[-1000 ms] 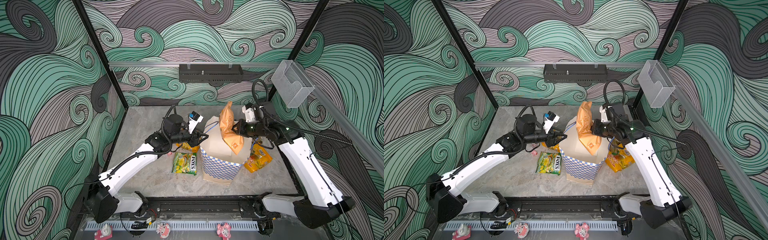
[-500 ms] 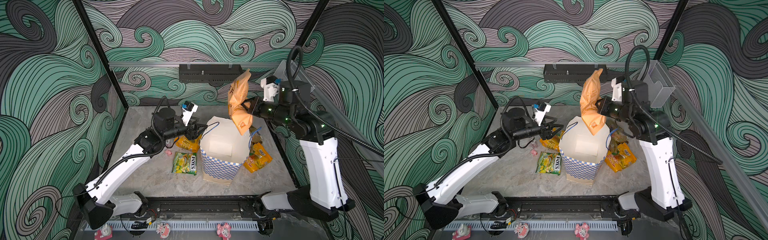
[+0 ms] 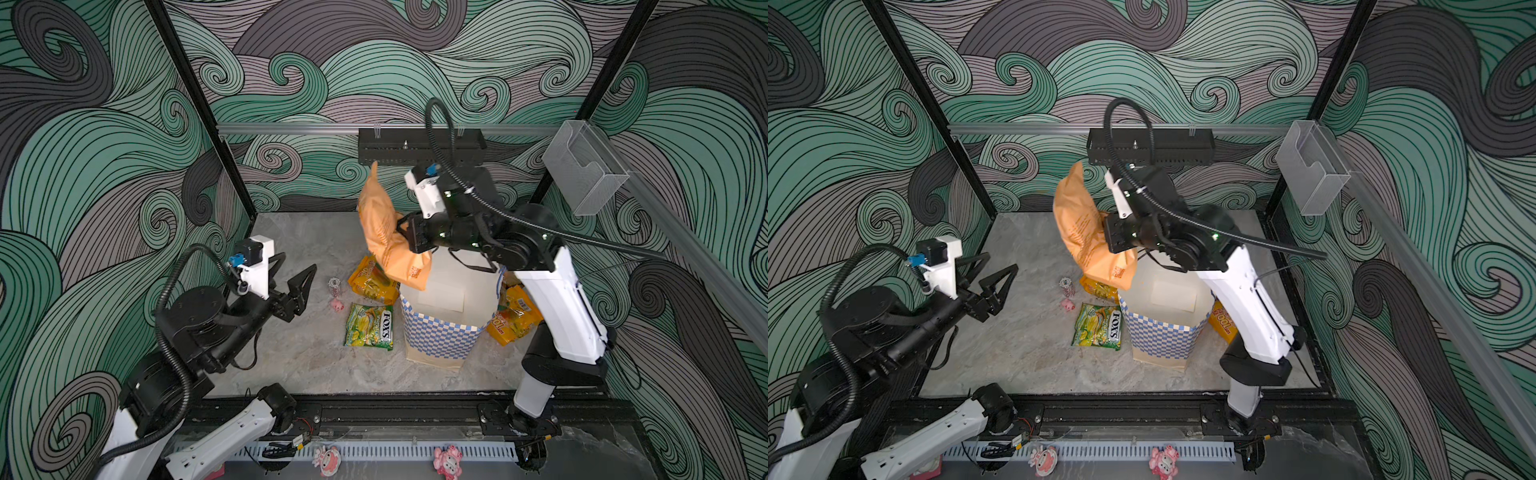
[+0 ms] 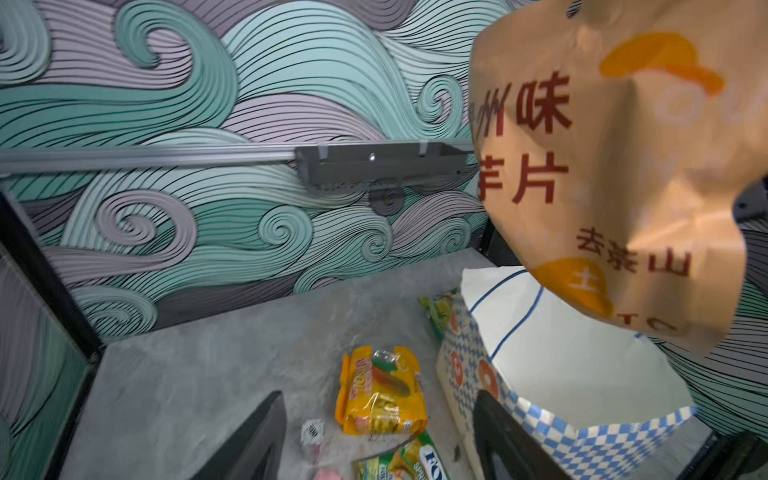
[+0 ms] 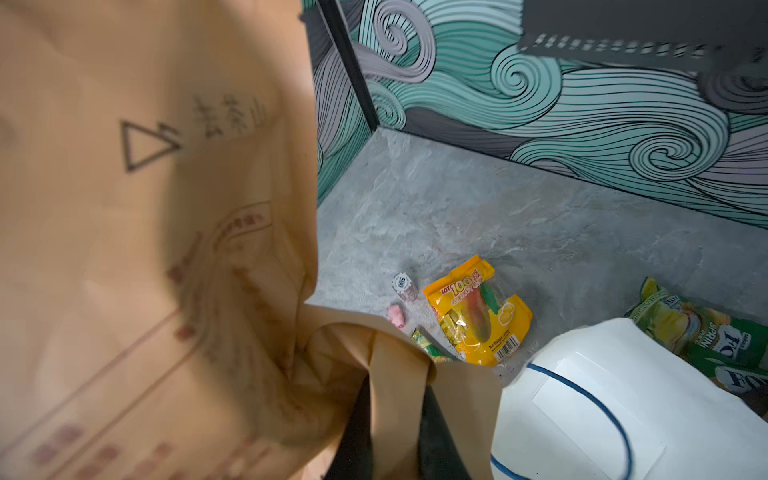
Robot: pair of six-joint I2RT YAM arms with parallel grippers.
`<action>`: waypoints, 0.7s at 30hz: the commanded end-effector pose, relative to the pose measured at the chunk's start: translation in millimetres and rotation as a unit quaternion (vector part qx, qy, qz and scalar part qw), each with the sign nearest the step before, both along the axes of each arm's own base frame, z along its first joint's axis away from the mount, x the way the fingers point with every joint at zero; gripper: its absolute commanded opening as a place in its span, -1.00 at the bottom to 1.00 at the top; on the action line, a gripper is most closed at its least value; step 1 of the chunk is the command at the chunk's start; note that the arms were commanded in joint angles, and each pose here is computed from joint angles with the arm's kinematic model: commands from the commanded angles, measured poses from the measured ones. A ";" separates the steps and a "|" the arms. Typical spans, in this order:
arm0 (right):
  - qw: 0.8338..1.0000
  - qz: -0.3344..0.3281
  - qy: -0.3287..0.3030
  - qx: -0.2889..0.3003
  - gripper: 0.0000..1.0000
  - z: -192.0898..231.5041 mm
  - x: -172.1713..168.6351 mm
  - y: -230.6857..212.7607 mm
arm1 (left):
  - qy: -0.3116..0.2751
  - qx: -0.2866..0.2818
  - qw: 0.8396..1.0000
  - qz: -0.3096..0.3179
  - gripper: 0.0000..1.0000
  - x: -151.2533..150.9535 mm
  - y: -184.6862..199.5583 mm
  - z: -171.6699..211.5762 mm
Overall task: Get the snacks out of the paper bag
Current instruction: 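Lower the brown pouch onto the table while the left arm draws back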
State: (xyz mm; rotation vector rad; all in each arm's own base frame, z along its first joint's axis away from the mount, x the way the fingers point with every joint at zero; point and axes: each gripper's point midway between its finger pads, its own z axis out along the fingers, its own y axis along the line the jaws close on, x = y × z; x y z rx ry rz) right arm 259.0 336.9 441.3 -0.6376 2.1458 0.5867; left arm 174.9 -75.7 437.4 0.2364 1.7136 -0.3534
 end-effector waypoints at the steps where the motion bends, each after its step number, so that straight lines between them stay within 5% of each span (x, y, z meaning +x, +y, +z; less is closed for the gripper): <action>1: 0.994 0.030 -0.032 -0.103 -1.00 -37.8 -6.6 21.4 | 0.092 0.023 0.990 0.102 0.59 -19.7 51.7 -57.2; 7: 0.964 0.065 -0.010 -0.258 -1.00 -147.0 -3.6 67.6 | 0.148 0.003 0.983 0.105 0.73 -38.0 59.8 -83.4; 14: 0.938 0.028 0.031 -0.344 -1.00 -239.5 16.9 81.2 | 0.262 0.031 0.961 0.084 0.73 -43.5 42.0 -116.0; 21: 0.914 -0.015 0.049 -0.401 -1.00 -303.7 35.5 71.6 | 0.304 0.037 0.949 0.076 0.72 -43.9 32.5 -132.4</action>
